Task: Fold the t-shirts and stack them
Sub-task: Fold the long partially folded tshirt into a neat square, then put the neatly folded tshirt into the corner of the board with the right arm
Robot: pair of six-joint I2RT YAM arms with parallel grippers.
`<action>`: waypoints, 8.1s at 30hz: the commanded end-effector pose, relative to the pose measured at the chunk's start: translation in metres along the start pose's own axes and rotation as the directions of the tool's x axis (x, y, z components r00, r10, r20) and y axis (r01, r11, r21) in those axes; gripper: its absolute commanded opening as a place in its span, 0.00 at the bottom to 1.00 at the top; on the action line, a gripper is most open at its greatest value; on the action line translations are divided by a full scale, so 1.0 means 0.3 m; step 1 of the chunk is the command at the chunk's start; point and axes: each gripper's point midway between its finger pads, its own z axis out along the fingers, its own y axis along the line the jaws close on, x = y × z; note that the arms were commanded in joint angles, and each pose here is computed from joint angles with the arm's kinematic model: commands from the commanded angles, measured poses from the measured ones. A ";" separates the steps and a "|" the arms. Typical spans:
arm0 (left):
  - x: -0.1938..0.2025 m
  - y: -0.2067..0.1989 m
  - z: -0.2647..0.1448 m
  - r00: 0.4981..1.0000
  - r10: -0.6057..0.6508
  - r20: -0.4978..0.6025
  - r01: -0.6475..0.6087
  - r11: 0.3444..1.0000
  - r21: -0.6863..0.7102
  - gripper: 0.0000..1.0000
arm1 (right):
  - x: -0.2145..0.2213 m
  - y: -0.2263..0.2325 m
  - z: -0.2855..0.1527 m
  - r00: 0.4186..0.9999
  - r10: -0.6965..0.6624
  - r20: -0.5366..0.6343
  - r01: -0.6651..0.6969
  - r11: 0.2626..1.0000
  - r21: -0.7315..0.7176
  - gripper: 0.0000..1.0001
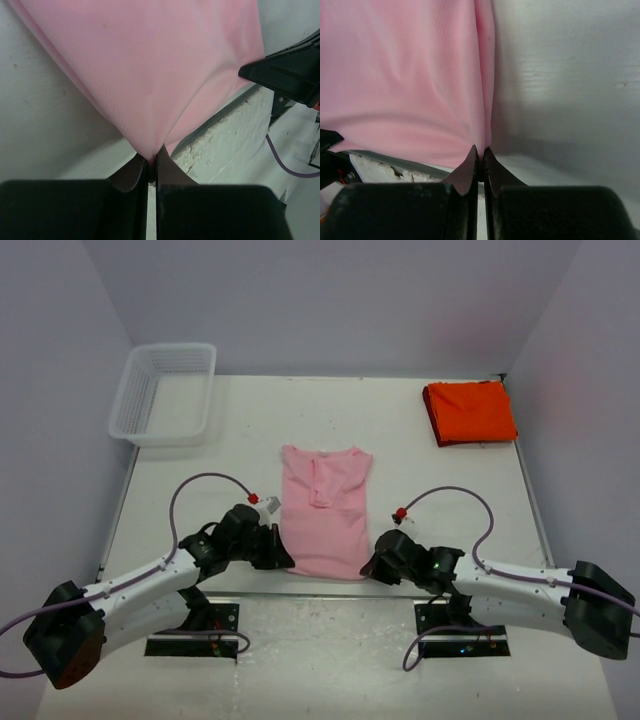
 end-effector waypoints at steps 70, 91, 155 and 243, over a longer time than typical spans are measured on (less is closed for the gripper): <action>-1.123 -0.228 0.334 0.943 0.120 0.310 -0.242 0.888 0.391 0.00 | -0.940 0.649 0.348 0.935 -0.236 -0.266 0.120 0.914 -0.388 0.00; -0.800 0.040 0.509 0.993 -0.050 0.108 0.016 0.957 0.290 0.00 | -0.788 0.344 0.480 0.909 0.102 -0.405 -0.135 0.989 -0.055 0.00; -0.398 -0.045 0.059 0.970 0.208 0.122 -0.191 0.972 -0.135 0.00 | -0.541 0.346 0.269 0.884 -0.462 -0.072 0.467 0.869 0.163 0.00; -0.532 -0.067 0.154 0.971 0.156 0.181 -0.113 0.967 -0.228 0.01 | -0.446 0.118 0.018 0.975 -0.207 -0.077 0.184 0.955 -0.233 0.99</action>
